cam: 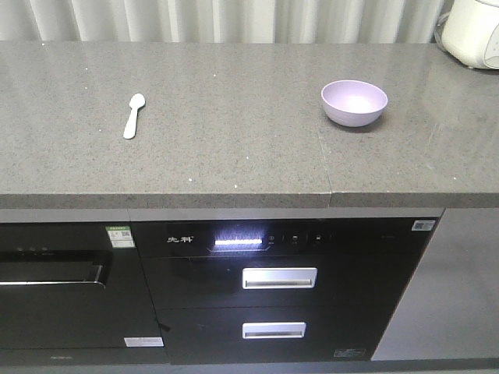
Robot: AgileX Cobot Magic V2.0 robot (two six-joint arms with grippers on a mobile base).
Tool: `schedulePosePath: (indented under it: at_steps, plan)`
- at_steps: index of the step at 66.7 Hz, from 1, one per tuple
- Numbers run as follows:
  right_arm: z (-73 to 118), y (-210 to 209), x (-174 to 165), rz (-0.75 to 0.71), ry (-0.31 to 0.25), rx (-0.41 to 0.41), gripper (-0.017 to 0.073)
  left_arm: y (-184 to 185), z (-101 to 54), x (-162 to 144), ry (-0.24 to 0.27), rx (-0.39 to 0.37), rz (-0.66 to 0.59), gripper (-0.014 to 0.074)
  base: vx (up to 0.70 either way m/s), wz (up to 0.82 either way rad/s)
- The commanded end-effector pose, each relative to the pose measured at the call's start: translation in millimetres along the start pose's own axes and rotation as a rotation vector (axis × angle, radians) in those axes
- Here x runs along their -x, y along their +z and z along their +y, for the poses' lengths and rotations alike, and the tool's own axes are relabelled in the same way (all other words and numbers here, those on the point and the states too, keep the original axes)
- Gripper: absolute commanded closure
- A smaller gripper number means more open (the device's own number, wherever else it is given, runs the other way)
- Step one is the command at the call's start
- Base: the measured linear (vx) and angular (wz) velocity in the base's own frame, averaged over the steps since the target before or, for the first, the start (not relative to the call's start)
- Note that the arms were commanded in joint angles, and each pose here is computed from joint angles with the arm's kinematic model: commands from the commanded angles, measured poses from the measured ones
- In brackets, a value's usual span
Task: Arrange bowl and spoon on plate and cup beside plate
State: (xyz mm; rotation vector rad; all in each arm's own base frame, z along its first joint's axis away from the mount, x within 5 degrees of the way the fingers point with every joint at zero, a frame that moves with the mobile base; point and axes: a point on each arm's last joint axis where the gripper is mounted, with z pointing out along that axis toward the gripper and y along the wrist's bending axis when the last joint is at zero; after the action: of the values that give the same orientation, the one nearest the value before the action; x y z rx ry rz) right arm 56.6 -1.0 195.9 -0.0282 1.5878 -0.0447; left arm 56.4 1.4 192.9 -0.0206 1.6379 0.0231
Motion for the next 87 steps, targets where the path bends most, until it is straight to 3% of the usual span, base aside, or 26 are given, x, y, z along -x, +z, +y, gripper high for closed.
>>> schedulePosePath:
  at_steps: [1, 87]
  plan:
    - [0.3, -0.3, 4.1, -0.068, -0.01, 0.0, 0.0566, -2.7, 0.0, 13.3, -0.01, -0.003, -0.103, 0.06, 0.14, 0.01]
    - [0.3, -0.3, 4.1, -0.068, -0.01, 0.0, 0.0566, -2.7, 0.0, 13.3, -0.01, -0.003, -0.103, 0.06, 0.12, 0.0]
